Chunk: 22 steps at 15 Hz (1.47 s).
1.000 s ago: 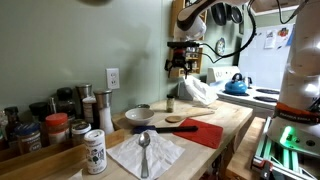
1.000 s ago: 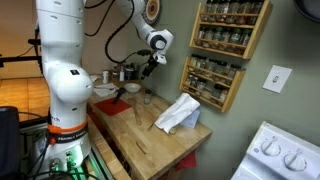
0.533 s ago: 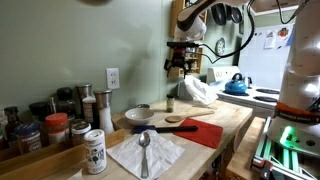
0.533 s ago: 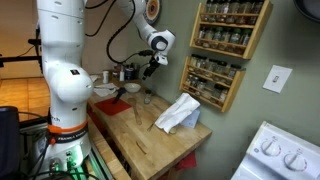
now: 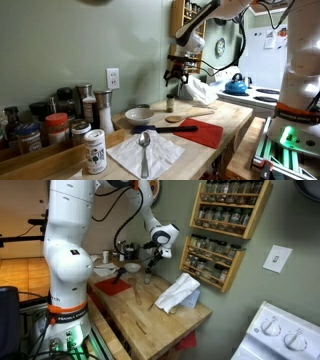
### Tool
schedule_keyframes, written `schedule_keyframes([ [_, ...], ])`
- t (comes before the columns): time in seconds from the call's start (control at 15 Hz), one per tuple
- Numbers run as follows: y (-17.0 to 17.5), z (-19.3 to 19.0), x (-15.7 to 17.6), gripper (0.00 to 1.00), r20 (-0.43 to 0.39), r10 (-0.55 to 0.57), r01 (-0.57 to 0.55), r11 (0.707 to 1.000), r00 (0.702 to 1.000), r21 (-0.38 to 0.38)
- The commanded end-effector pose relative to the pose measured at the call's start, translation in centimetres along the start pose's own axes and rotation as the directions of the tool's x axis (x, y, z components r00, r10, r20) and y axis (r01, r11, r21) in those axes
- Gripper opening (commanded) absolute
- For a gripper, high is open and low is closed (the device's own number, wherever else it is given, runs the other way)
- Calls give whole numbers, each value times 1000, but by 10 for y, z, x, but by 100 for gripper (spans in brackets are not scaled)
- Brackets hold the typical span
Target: Place the jar on the right side of the counter upside down
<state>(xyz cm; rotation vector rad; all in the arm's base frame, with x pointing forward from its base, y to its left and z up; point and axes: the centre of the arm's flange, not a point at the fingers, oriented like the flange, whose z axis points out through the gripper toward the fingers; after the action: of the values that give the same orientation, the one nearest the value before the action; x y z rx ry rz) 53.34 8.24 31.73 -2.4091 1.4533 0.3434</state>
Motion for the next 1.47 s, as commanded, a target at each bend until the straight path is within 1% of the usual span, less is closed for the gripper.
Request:
schedule_keyframes([
  [0.0, 11, 28, 12, 100, 51, -22, 22, 1000, 998, -3],
  [0.13, 14, 41, 18, 100, 89, -2, 2, 1000, 996, 0],
  [0.27, 14, 52, 23, 100, 129, 49, -51, 999, 990, 14],
  [0.53, 15, 69, 30, 100, 200, 130, -139, 990, 971, 31],
  [0.73, 18, 81, 34, 100, 259, 162, -175, 984, 952, 29],
  [1.13, 24, 100, 44, 100, 313, 214, -237, 971, 925, 35],
  [1.2, 25, 102, 46, 98, 320, 221, -245, 969, 921, 37],
  [1.33, 26, 105, 49, 83, 332, 235, -262, 964, 914, 39],
  [1.4, 27, 106, 51, 70, 337, 241, -271, 962, 910, 43],
])
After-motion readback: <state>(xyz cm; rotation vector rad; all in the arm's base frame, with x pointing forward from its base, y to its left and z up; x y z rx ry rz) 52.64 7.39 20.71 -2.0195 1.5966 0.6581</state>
